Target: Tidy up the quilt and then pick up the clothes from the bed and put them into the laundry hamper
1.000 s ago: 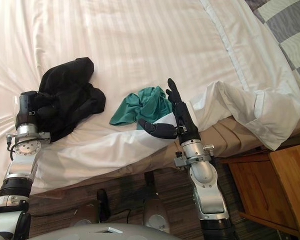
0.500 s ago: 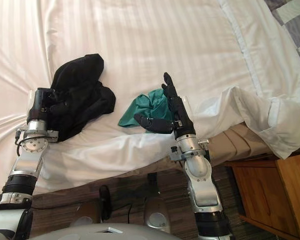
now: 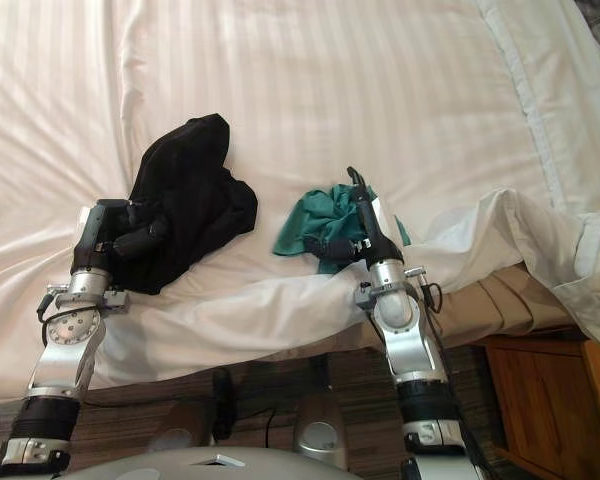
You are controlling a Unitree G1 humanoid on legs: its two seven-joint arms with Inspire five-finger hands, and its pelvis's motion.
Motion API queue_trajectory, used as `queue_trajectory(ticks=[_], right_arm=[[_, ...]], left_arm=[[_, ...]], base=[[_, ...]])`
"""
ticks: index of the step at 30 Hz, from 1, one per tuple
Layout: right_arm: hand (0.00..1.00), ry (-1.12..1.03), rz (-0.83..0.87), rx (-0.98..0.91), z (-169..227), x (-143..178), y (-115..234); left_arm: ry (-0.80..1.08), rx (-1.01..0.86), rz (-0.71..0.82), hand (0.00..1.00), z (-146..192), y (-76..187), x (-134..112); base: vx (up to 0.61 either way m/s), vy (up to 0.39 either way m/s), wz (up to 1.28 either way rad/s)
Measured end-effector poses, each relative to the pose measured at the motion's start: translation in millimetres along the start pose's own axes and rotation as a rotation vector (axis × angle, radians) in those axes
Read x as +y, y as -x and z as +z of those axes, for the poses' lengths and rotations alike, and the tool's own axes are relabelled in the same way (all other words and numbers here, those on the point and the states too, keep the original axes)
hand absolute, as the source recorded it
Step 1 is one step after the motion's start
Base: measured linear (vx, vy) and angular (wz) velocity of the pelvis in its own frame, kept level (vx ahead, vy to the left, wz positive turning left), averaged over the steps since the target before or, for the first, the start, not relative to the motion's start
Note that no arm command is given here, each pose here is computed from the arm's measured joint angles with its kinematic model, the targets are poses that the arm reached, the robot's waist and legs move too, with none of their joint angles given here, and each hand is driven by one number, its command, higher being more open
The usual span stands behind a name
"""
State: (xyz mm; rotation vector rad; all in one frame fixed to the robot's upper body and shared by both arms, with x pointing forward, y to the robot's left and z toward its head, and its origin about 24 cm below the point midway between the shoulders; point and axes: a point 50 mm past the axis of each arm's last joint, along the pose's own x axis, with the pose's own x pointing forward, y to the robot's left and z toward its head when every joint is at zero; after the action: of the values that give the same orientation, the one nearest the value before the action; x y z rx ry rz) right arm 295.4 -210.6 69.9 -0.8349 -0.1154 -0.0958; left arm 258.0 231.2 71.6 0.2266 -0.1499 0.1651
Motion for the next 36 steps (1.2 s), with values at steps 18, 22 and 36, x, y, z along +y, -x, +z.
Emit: queue_trajectory(ticks=[18, 22, 36], right_arm=[[0.0, 0.358, 0.096, 0.076, -17.6, 0.0, -44.9], [0.0, 0.255, 0.116, 0.113, -24.9, -1.3, -38.7], [0.0, -0.801, -0.018, 0.287, -14.1, 56.5, 91.0]], left_arm=[[0.118, -0.256, -0.054, 0.0, 55.6, 11.5, -19.7], [0.107, -0.374, -0.086, 0.0, 82.1, 14.2, -16.6], [0.427, -0.33, 0.0, 0.0, 76.3, 65.1, -28.2]], base=[[-0.08, -0.058, 0.06], [0.06, -0.012, -0.01], [0.07, -0.01, 0.05]])
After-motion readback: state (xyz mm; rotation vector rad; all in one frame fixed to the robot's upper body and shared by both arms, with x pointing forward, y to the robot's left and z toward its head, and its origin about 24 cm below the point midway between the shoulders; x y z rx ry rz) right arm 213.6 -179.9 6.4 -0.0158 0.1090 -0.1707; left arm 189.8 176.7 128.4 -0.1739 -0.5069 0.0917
